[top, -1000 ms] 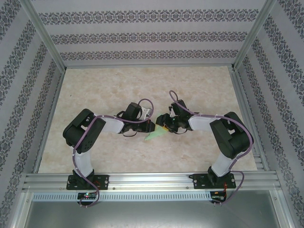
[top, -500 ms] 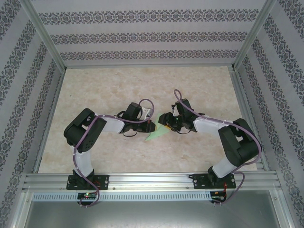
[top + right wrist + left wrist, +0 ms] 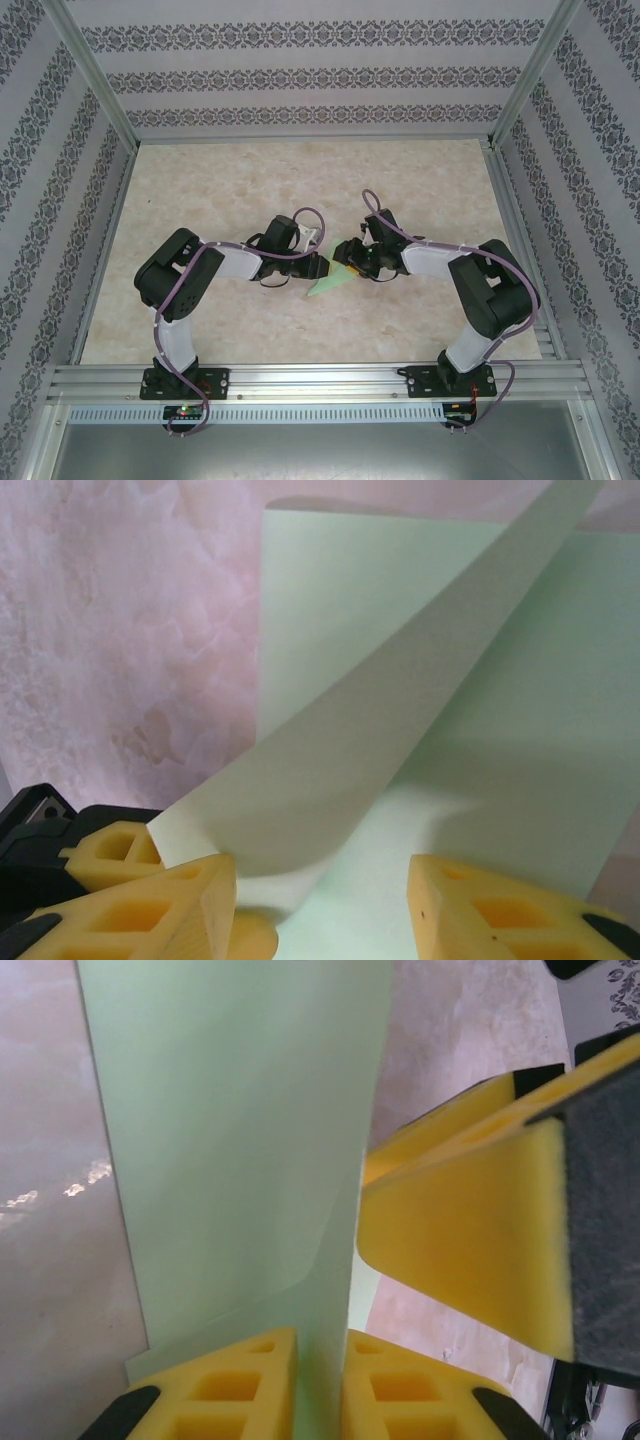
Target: Fold a paper plane with a square sheet of paper (pick it up from the middle)
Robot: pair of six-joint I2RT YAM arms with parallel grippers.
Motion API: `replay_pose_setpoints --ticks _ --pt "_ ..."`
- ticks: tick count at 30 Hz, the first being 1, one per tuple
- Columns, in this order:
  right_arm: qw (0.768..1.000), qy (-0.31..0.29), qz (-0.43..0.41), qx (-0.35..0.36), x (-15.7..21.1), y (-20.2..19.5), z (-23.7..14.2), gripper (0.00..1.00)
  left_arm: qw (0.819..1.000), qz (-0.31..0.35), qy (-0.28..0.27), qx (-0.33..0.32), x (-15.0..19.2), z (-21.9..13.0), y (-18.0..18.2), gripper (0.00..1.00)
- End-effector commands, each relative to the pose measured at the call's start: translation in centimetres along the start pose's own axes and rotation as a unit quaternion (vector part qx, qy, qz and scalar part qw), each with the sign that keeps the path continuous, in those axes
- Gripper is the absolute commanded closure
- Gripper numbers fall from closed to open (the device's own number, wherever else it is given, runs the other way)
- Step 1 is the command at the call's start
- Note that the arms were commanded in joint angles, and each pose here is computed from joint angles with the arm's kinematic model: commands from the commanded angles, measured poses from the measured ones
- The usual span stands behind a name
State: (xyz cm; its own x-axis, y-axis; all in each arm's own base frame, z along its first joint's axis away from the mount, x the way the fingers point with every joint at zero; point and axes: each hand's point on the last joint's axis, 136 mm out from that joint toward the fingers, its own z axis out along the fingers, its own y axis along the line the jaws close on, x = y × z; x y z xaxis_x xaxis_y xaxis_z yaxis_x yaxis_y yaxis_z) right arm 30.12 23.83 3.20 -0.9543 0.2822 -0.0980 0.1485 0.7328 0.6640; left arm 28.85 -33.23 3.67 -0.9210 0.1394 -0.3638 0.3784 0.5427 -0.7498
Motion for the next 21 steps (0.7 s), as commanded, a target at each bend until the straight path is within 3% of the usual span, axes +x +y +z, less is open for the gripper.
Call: replay_pose_setpoints --ticks 1,11,21 --pt "1.000 -0.012 0.011 0.011 -1.0 -0.3 0.1 0.50 0.999 0.022 -0.008 0.023 -0.8 0.0 -0.8 0.81" --pt "1.000 -0.005 0.014 0.027 -0.6 -1.1 0.2 0.50 0.999 0.024 0.001 0.024 -0.6 0.7 -1.2 0.85" --pt "0.996 -0.001 0.025 0.086 -0.4 -3.4 0.3 0.49 1.000 0.019 -0.016 0.013 -0.5 -1.7 -2.0 0.66"
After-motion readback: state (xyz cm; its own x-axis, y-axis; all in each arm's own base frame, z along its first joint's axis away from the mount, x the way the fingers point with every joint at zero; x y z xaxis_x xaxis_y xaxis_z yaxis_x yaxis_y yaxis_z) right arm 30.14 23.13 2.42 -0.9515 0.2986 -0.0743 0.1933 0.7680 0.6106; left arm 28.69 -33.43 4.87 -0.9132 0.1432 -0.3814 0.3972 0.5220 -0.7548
